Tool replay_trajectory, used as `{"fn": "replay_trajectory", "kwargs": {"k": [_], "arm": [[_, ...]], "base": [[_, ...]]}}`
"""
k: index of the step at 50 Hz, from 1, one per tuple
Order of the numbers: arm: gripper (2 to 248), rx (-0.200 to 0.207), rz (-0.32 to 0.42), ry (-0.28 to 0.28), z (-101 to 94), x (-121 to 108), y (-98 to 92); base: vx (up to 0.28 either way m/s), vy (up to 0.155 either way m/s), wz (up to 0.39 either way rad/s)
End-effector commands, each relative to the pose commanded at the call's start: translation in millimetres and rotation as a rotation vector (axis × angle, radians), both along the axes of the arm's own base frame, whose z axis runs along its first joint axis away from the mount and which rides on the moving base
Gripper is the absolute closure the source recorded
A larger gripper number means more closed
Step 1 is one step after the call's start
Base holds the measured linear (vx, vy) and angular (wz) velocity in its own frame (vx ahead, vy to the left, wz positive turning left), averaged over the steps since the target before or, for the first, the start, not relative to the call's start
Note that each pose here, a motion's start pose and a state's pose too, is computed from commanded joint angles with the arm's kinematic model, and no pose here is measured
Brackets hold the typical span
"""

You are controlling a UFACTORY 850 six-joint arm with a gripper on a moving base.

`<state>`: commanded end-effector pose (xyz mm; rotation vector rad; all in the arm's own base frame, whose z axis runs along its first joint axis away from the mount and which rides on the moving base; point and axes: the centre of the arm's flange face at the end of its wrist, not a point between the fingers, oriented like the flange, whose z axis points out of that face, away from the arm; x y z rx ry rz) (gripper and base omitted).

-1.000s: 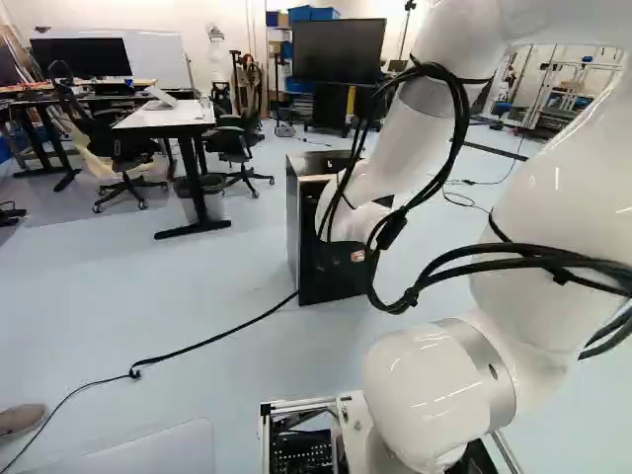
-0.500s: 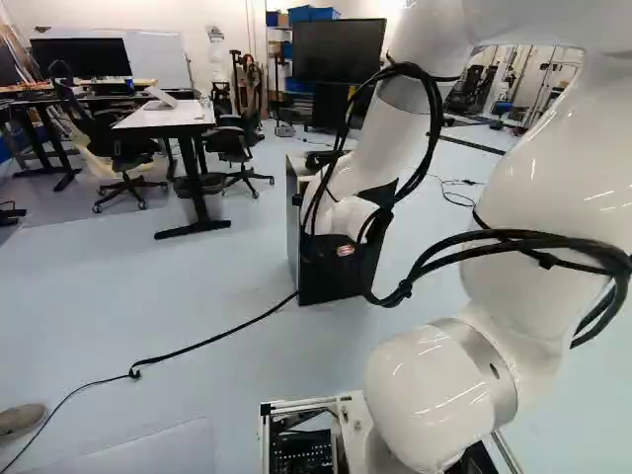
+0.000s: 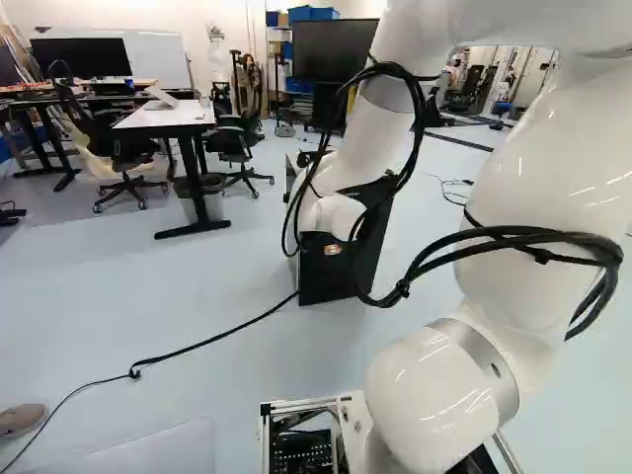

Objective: Open the fridge door

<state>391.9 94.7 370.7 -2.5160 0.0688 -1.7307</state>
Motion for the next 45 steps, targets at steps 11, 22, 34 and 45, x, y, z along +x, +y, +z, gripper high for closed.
{"fn": "replay_trajectory", "kwargs": {"k": [11, 22, 34, 45], "arm": [[3, 0.012, -0.023, 0.025, -10.6, 11, 13.2], [3, 0.022, -0.049, 0.043, -22.6, 24, 26.9], [3, 0.030, -0.078, 0.038, -35.1, 41, 42.2], [3, 0.035, -0.106, 0.024, -46.9, 58, 56.4]], "base": [[0.000, 0.000, 0.000], [0.000, 0.000, 0.000], [0.000, 0.000, 0.000], [0.000, 0.000, 0.000]]}}
